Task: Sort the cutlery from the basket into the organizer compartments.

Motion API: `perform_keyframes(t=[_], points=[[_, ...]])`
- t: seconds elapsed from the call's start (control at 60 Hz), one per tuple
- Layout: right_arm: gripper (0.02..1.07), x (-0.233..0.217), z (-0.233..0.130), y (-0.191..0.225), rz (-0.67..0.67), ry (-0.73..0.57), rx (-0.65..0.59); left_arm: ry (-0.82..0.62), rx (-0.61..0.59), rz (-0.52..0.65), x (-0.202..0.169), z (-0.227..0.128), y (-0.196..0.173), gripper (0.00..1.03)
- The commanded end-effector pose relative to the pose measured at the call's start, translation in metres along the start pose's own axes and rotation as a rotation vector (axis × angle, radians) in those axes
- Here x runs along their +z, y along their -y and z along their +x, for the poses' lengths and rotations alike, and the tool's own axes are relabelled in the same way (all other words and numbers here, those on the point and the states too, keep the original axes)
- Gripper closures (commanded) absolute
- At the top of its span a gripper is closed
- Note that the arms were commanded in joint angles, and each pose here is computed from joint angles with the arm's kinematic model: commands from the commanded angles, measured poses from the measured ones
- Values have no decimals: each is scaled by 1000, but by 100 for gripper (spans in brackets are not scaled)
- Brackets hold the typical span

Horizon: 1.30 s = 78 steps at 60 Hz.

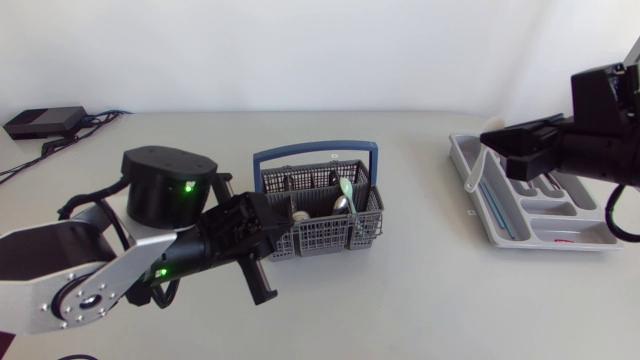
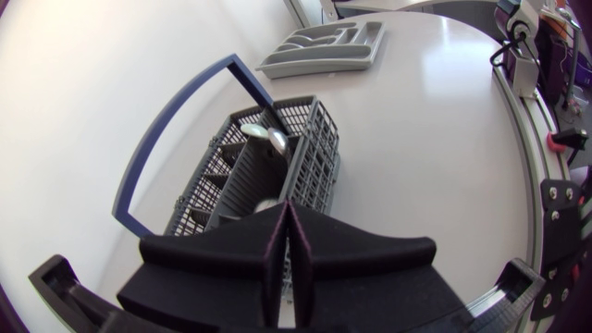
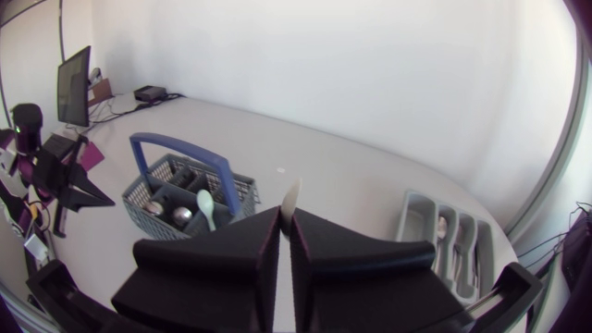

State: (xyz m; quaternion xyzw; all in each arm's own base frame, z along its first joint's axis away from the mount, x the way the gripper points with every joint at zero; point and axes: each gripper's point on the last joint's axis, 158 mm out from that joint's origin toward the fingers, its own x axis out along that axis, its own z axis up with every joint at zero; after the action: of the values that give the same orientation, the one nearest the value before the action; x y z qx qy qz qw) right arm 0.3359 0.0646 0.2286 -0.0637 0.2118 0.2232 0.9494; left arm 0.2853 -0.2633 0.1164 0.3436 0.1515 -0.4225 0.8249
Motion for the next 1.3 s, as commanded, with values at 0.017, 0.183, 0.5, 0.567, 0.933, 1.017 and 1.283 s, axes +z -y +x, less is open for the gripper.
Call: perform_keyframes(t=[0.017,0.183,0.5,0.567,0.933,1.017,1.283], points=[[101,-33,-7,29,-32,-54,-65,5,-7,-32,16,8,-3,99],[101,-70,-21,84,-43,-121,-184,-14,-20,-43,28,21,-4,92],[101,-127,-38,175,-71,-224,-343,-47,-44,-89,44,39,-9,90],[101,-137,-39,186,-76,-245,-353,-51,-53,-86,48,41,-7,90],[101,-181,-36,244,-167,-284,-446,-92,-76,-128,59,57,-12,90],[101,-190,-31,255,-186,-295,-465,-100,-77,-141,61,59,-14,90],[101,-225,-12,276,-256,-356,-505,-132,-82,-172,59,65,-19,85]])
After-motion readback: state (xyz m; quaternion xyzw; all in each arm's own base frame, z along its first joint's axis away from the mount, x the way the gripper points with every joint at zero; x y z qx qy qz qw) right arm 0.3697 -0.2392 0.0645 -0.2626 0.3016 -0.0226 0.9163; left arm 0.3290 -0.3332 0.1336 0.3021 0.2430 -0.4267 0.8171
